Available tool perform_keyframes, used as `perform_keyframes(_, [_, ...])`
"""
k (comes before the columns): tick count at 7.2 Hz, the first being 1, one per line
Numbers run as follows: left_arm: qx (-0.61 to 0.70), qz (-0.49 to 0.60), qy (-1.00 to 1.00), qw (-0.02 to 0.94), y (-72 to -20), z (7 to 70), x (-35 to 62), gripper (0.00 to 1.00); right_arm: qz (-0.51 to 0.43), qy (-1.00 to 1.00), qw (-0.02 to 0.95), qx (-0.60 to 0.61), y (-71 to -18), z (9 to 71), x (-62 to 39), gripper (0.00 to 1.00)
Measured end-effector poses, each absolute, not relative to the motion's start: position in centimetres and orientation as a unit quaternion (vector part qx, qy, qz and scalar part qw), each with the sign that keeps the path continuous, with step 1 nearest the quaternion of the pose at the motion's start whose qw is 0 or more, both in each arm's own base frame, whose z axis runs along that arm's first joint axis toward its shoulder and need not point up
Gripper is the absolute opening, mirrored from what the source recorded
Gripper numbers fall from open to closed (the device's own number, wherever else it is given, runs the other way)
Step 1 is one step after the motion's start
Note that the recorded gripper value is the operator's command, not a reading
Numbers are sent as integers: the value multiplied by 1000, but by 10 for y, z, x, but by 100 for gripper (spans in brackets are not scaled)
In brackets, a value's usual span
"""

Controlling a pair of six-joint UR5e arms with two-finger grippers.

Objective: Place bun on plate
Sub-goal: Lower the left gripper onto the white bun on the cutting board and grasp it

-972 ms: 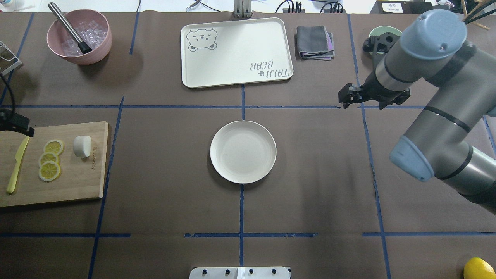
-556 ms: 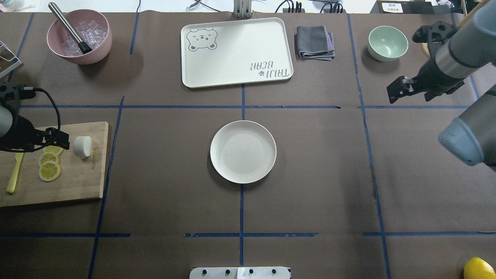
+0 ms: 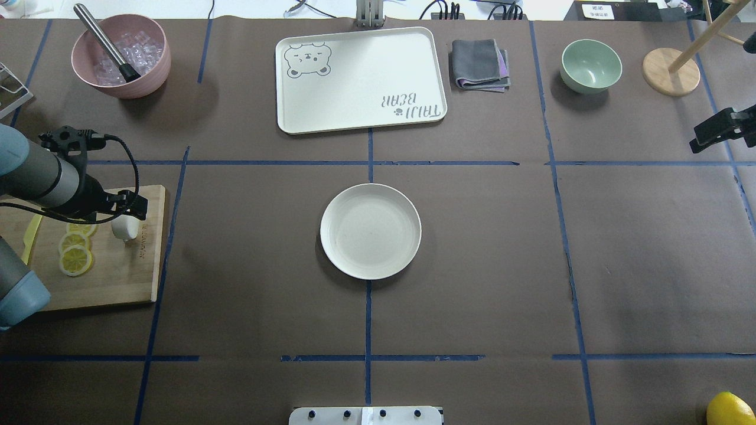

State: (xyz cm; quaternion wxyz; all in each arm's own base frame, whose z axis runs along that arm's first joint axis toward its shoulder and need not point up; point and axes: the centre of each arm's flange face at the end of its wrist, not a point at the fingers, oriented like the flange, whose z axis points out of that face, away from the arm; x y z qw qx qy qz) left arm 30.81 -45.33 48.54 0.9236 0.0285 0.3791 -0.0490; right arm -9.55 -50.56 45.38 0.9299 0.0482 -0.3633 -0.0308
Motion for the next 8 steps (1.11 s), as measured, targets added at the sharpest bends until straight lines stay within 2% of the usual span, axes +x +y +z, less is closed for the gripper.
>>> perform_keyframes(4, [22,-38,377,925,-447,503,320,99,-23,-368,928,45,-503,462,-80,100])
perform_keyframes(8, [21,-35,377,925,-443,502,323,55,-17,-369,928,46,-503,463,-73,100])
